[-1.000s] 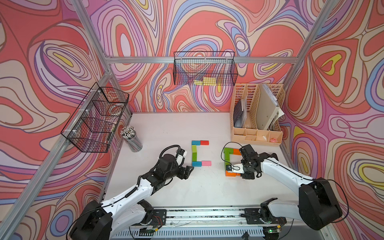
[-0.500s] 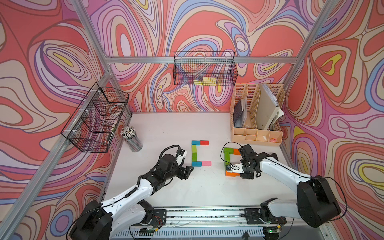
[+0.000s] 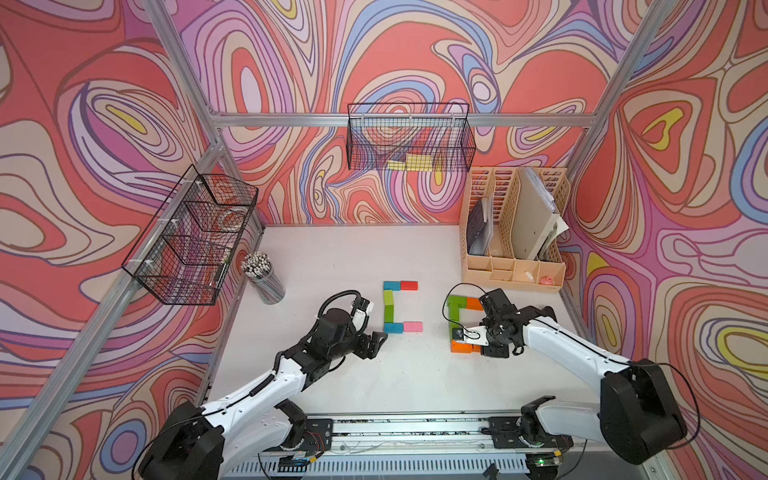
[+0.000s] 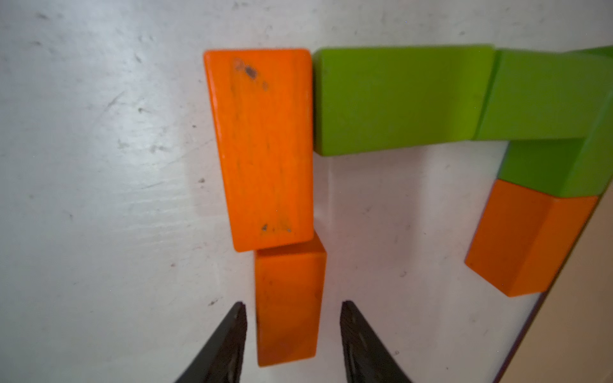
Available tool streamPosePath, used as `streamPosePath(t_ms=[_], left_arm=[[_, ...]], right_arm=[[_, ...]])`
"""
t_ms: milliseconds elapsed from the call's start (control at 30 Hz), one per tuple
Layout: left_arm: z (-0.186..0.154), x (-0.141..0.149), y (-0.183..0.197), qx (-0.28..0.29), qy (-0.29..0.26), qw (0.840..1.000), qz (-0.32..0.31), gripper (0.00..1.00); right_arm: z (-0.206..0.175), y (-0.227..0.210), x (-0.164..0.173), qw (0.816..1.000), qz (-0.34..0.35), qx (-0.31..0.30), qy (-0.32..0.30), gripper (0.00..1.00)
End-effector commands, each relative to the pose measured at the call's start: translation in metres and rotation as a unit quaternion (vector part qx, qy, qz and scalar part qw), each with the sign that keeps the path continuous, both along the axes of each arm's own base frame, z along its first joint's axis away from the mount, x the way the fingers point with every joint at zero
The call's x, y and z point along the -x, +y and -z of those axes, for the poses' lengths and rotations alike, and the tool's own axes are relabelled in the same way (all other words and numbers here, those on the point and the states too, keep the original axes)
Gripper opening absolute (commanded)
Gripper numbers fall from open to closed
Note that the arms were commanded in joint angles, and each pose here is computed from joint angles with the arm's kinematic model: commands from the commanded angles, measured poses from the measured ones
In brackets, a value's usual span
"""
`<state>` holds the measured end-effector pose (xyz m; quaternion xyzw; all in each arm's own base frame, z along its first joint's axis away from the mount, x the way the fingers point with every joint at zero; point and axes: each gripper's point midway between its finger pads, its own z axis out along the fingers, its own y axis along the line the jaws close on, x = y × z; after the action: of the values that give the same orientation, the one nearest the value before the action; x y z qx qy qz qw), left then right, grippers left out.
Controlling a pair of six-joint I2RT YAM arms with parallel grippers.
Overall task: Assemble the letter c with building blocks
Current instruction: Assemble the building block at the center of the board.
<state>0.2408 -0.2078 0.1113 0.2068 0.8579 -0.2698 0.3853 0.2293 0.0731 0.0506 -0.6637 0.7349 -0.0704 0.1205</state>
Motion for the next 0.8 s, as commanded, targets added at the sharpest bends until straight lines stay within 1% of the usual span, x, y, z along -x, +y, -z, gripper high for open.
streamPosePath(t_ms=[0,100,200,367,533,767], left_arm=[[-0.004,-0.002,0.002,-0.006,-0.012,1.000,-0.001,0.80],[-0.005,-0.001,0.002,-0.004,-0.011,1.000,0.000,0.80],[-0.006,-0.001,0.002,-0.002,-0.010,1.000,0.001,0.80],[-0.007,0.001,0.000,0.004,-0.009,1.000,0.004,0.80],[-0.007,0.001,-0.001,0.007,-0.006,1.000,0.006,0.80],[-0.010,0.002,0.000,0.009,-0.012,1.000,0.004,0.80]], right_arm=[[-0.012,0.000,0.005,0.999,0.016,-0.027,-0.030,0.52],[-0.026,0.000,0.007,0.996,0.032,-0.054,-0.070,0.53],[-0.032,-0.001,0.014,0.993,0.036,-0.069,-0.088,0.53],[-0.035,0.001,0.019,0.992,0.037,-0.082,-0.091,0.52],[-0.031,0.003,0.013,0.993,0.042,-0.081,-0.079,0.52],[-0.020,-0.001,-0.004,0.996,0.059,-0.046,-0.054,0.65]])
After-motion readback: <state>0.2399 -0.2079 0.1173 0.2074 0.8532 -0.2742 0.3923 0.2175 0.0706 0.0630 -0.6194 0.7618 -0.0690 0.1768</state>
